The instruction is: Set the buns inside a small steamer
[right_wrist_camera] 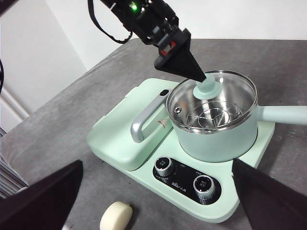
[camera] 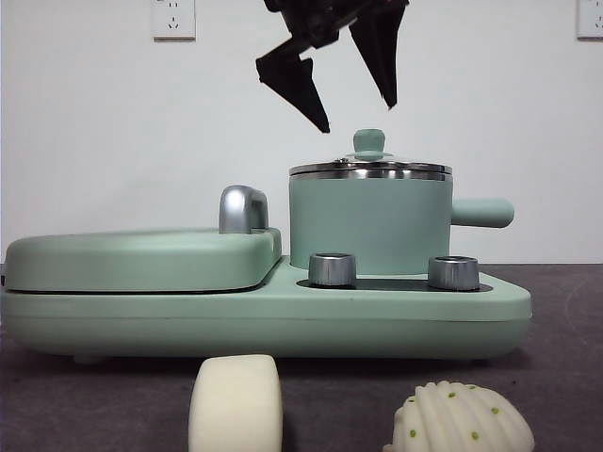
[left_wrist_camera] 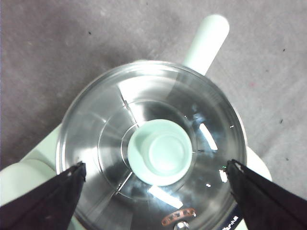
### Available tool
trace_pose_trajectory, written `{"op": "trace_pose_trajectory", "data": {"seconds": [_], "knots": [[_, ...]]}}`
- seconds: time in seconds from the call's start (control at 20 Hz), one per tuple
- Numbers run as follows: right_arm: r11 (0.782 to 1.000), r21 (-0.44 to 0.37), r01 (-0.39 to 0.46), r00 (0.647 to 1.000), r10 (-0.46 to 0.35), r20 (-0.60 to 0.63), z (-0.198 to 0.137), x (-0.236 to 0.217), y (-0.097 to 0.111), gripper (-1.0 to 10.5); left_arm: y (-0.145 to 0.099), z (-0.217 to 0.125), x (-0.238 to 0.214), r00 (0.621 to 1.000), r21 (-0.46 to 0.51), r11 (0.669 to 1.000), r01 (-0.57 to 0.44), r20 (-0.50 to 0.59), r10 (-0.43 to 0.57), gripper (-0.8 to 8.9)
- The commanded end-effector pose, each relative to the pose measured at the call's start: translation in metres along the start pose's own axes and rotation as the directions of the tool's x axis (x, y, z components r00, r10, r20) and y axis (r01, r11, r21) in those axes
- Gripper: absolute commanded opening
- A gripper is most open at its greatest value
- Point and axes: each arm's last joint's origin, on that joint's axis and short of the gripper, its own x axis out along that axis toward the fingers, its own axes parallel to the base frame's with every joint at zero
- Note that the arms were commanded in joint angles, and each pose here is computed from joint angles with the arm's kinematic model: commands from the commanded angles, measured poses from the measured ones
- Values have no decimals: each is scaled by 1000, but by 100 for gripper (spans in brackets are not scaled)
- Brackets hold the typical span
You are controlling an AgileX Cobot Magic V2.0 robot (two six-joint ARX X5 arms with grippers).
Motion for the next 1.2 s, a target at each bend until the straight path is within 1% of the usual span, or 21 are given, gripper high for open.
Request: {"op": "trace_pose_trajectory", "data": {"seconds": [0.05, 0.2, 0.25, 0.4, 0.55, 0.75, 0.9, 1.05, 1.1, 1.2], "knots": [[1000, -22, 0, 1000, 1, 18, 4, -2, 2, 496, -4, 3, 19, 1000, 24, 1000, 4, -14, -4, 459], [1000, -21, 0, 1000, 1, 18, 4, -2, 2, 496, -4, 5, 33, 1000, 27, 1000, 7, -15, -6, 454], [1000, -21, 0, 1000, 1, 18, 4, -2, 2, 496, -4, 5, 33, 1000, 30, 1000, 6, -12, -6, 437], [1000, -22, 0, 1000, 0, 18, 4, -2, 2, 496, -7, 6, 35, 1000, 56, 998, 10, -11, -9, 337], [1000, -22, 0, 1000, 0, 18, 4, -2, 2, 496, -9, 5, 35, 1000, 65, 998, 13, -23, -12, 275], [1000, -22, 12, 1000, -11, 20, 4, -2, 2, 496, -14, 4, 36, 999, 119, 993, 21, -27, -18, 180], [999, -22, 24, 999, -24, 22, 4, -2, 1, 496, -16, 4, 36, 999, 126, 992, 22, -28, -19, 172], [999, -22, 24, 999, -24, 21, 4, -2, 1, 496, -15, 4, 36, 999, 143, 990, 20, -33, -16, 71], [999, -21, 24, 1000, -23, 21, 4, -2, 1, 496, -15, 4, 36, 999, 142, 990, 20, -33, -16, 51], [999, -21, 24, 1000, -23, 21, 4, -2, 1, 496, -15, 5, 36, 1000, 143, 990, 19, -27, -15, 51]]}}
